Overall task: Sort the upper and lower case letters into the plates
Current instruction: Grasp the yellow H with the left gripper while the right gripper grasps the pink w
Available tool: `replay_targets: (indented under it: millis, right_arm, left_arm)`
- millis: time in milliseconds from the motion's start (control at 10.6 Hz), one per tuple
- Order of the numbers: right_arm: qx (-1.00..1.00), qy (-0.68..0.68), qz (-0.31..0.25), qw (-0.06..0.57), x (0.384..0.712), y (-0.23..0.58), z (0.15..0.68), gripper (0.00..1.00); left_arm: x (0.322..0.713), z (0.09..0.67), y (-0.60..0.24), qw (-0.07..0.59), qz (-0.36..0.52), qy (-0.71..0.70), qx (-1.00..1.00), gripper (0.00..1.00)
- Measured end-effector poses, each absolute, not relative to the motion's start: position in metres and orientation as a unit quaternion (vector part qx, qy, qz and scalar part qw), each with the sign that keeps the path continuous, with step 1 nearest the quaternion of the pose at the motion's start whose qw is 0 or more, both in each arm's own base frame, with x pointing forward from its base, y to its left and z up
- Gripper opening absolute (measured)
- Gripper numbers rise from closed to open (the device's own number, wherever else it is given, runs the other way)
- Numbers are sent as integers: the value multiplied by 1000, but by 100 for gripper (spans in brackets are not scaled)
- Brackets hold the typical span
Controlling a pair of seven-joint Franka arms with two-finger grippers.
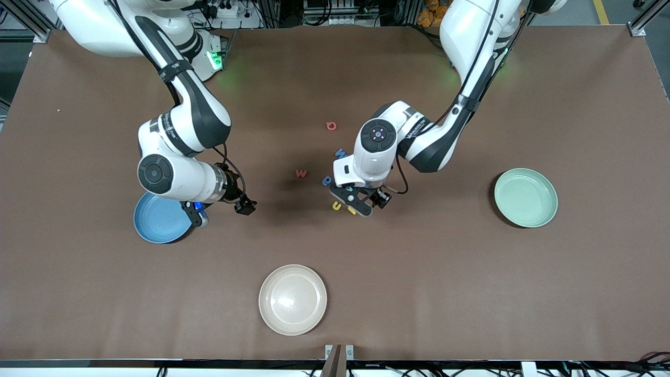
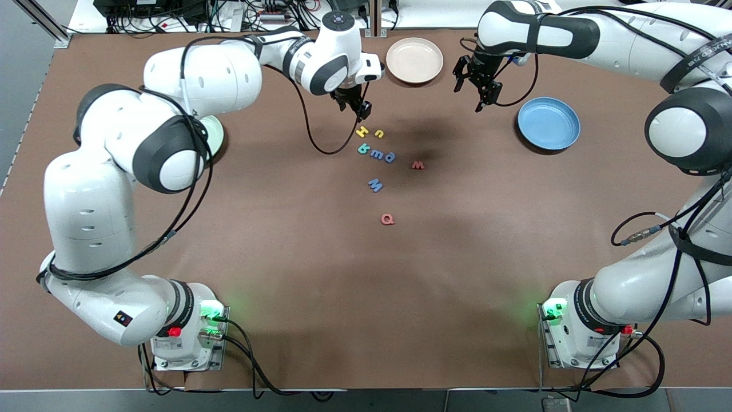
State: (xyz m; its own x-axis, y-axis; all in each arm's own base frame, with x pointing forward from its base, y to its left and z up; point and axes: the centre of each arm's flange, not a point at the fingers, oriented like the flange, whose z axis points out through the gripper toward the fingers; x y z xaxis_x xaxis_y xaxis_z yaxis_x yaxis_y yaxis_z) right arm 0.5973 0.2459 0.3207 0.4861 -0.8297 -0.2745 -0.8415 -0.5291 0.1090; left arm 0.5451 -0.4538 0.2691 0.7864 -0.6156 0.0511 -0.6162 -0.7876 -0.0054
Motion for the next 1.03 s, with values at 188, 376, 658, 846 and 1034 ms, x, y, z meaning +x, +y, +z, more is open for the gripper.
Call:
replay_targets:
  millis: [188, 376, 658, 846, 1034]
  right_arm:
    - [-849, 505, 156, 7, 590, 268, 308, 100]
    - [-819, 555, 147, 13, 586, 299, 299, 100]
    - [-793, 596, 130, -3, 579, 318, 276, 100]
    - [-771, 621, 136, -21, 576, 318, 253, 100]
    - [-764, 630, 137, -21, 575, 321, 244, 100]
  left_arm:
    - [546, 258, -466, 3, 30, -330, 943, 67]
    - [546, 243, -476, 8, 45, -335, 941, 67]
    - [549, 213, -479, 14, 59, -335, 940, 67]
    - [553, 204, -477, 11, 60, -333, 941, 66]
    - [553, 197, -476, 6, 58, -334, 941, 63]
